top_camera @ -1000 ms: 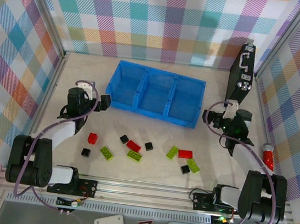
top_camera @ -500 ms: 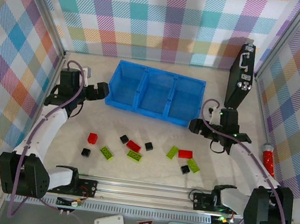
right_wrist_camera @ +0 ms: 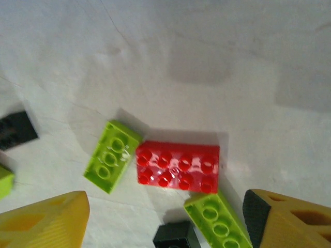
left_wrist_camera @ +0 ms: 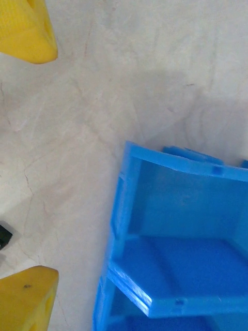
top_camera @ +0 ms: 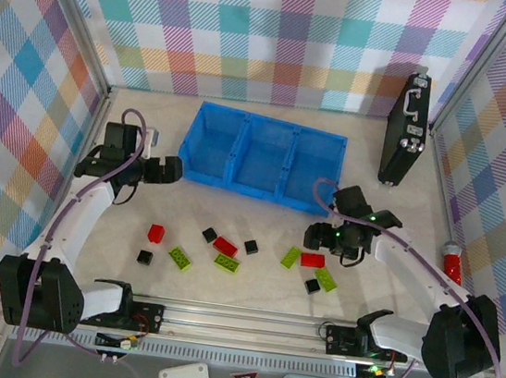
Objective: Sort the legos into containers by color
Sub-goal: Pick up the lego from the bottom-center of the table.
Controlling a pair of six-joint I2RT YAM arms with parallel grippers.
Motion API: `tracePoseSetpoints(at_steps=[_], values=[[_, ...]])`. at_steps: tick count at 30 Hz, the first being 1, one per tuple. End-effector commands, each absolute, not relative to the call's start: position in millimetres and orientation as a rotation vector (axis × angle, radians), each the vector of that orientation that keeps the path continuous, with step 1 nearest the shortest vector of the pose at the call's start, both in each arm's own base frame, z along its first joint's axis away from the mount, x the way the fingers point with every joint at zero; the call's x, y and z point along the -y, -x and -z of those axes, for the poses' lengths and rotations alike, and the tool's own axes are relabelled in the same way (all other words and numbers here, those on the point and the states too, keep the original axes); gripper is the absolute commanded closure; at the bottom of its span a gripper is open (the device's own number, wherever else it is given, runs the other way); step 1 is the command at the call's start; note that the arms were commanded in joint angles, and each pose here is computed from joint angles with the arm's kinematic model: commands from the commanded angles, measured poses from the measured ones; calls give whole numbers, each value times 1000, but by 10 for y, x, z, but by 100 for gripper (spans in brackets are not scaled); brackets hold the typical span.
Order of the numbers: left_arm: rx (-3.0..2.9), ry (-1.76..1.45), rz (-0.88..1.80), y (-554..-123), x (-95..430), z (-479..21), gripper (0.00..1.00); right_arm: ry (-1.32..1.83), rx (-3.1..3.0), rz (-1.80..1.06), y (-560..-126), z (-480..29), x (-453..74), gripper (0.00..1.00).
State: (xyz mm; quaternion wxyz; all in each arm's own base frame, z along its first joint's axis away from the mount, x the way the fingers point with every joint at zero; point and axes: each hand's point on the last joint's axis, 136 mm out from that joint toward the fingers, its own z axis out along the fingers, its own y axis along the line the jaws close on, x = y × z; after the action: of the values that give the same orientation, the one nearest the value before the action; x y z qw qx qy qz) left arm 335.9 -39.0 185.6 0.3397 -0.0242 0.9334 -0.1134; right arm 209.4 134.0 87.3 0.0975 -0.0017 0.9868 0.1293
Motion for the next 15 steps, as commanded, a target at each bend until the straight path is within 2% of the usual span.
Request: tracePoseSetpoints(at_steps=[1,15], values=[[-2382,15,243,-3399,351,-1948,0,-17,-3000,-219,-1959,-826,-1247,18],[-2350,18,140,-3348,214,-2032,0,59,-3075,-19,-2056,-552,-1457,14]])
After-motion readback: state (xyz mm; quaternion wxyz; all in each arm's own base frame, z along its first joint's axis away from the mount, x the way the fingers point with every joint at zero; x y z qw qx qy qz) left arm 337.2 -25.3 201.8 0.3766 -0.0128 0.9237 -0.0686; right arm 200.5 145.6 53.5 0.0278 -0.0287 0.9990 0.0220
